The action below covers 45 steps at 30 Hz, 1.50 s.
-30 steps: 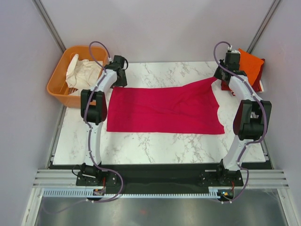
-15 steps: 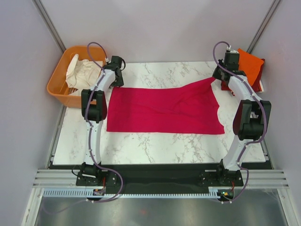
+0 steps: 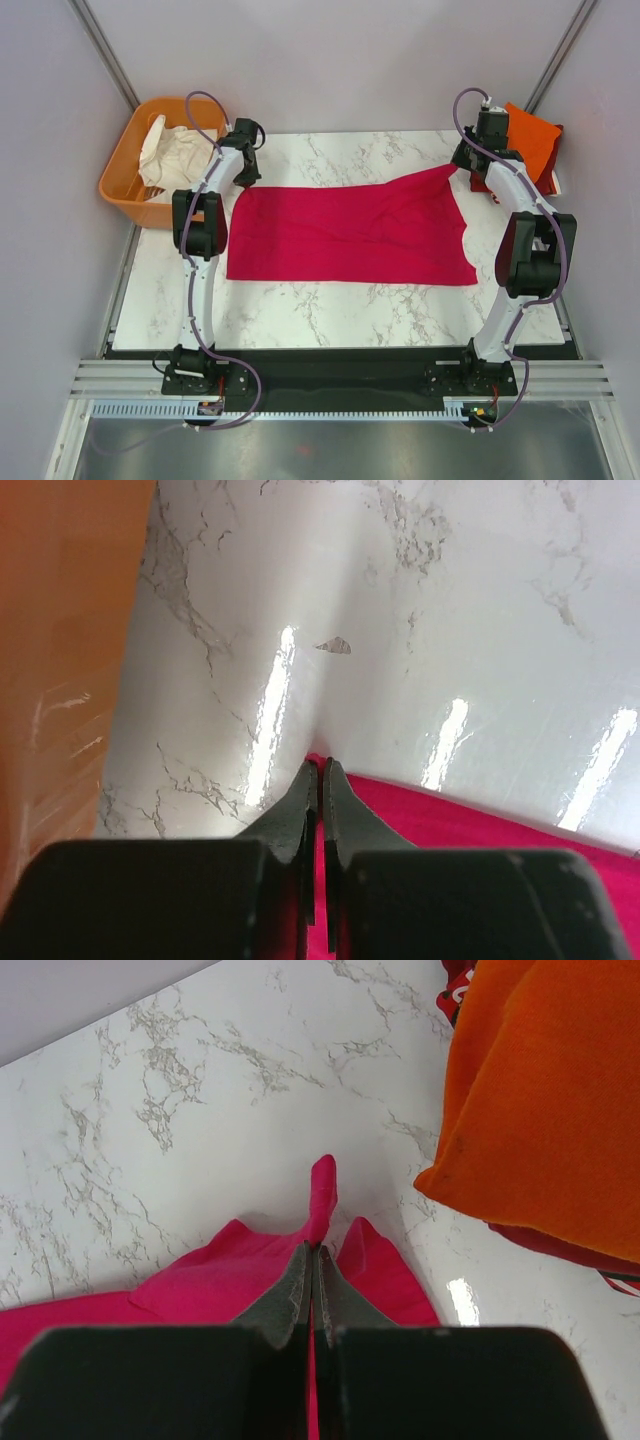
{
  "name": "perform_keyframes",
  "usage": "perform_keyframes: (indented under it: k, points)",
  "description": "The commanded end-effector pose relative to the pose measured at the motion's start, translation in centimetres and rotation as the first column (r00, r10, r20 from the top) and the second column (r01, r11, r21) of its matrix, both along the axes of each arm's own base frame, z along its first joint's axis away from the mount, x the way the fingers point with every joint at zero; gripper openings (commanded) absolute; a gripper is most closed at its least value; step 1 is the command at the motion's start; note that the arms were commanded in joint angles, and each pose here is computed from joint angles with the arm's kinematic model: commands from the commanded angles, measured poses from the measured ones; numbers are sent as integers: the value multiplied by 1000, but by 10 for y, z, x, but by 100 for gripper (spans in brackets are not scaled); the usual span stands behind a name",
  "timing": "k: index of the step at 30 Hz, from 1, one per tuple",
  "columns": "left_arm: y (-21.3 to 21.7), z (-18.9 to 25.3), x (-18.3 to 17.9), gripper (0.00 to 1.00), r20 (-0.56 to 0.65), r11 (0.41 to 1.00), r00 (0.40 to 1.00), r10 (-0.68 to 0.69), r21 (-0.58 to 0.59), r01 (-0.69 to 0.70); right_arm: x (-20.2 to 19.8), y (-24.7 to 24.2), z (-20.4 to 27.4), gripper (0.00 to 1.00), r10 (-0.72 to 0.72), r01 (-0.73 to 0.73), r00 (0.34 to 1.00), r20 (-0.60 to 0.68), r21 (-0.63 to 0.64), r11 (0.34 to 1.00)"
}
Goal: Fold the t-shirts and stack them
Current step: Fold the tshirt
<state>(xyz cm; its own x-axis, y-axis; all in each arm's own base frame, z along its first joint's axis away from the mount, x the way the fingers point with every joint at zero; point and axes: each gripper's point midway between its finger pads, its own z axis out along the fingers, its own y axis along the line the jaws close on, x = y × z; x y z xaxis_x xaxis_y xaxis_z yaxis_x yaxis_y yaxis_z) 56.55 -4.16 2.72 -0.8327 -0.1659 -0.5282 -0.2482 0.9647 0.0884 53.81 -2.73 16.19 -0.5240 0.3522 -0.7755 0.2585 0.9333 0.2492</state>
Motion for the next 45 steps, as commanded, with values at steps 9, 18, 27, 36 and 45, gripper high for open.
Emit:
perform_keyframes:
  k: [9,18,27,36,45]
  points:
    - [1,40,-6,2,27,1000,999,-24,-9,24,15,32,38,0,112,-123,988,109,98,988]
    - [5,69,-52,2,-22,1000,1000,-21,-24,21,-33,67,66,0,215,-228,967,140,87,970]
    - [5,96,-109,2,-44,998,999,-17,-64,14,-104,70,68,0,218,-230,969,118,96,968]
    - [17,94,-164,2,-105,1000,994,11,-28,-14,-159,68,50,0,142,-148,988,60,110,983]
    - [27,75,-215,2,-179,999,983,40,-2,-41,-201,46,32,0,2,0,1000,-15,90,996]
